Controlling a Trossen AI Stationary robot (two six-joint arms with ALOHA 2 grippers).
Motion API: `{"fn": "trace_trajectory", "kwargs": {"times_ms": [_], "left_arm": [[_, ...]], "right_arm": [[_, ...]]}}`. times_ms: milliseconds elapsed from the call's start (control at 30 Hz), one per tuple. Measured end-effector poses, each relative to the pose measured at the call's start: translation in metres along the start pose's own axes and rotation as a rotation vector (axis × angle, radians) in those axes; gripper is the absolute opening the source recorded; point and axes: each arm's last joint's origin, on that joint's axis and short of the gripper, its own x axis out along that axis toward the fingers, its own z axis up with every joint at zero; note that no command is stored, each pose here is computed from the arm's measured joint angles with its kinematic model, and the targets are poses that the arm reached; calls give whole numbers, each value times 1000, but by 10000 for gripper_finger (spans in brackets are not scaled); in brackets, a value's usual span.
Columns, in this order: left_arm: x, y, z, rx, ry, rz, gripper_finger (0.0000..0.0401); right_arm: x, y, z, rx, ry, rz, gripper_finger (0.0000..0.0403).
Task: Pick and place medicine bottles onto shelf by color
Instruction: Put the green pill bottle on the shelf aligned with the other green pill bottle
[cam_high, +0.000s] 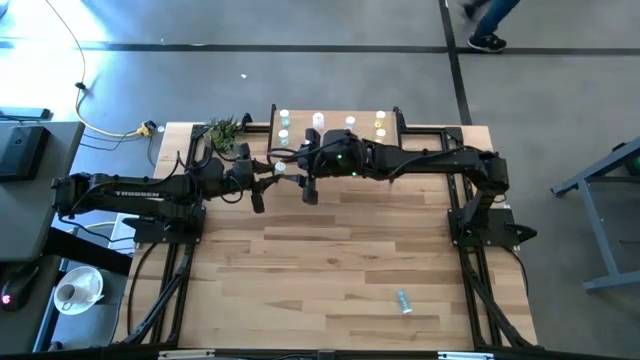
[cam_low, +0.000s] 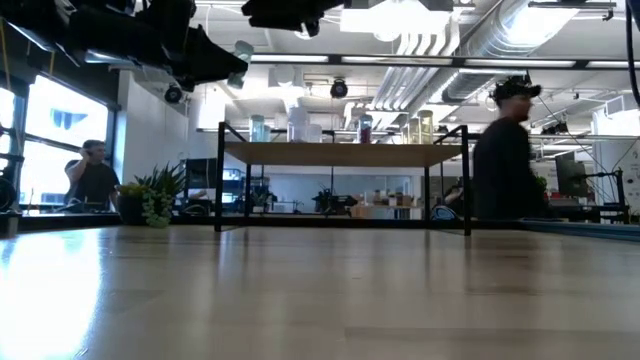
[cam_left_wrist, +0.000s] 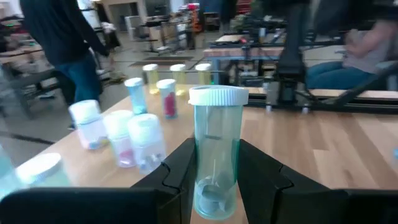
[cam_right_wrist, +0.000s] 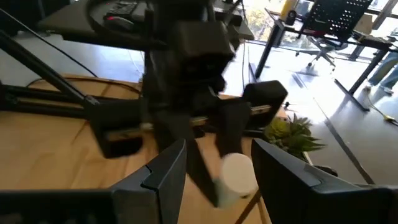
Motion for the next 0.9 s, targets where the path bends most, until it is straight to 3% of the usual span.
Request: {"fn": "trace_trajectory", "kwargs": {"times_ms": [133, 367, 667, 900], "left_arm": [[0, -2, 0, 24, -10, -72, 90], [0, -3, 1, 51, -17, -87, 90], [-2, -13, 6, 80, -70, -187, 90], [-2, -15, 8, 58, -92, -152, 90]], "right_arm": [[2, -3, -2, -34, -3, -5, 174], [2, 0, -2, 0, -16, 80, 174], [2, 0, -2, 5, -16, 81, 173], [2, 0, -2, 13, -12, 89, 173]]}}
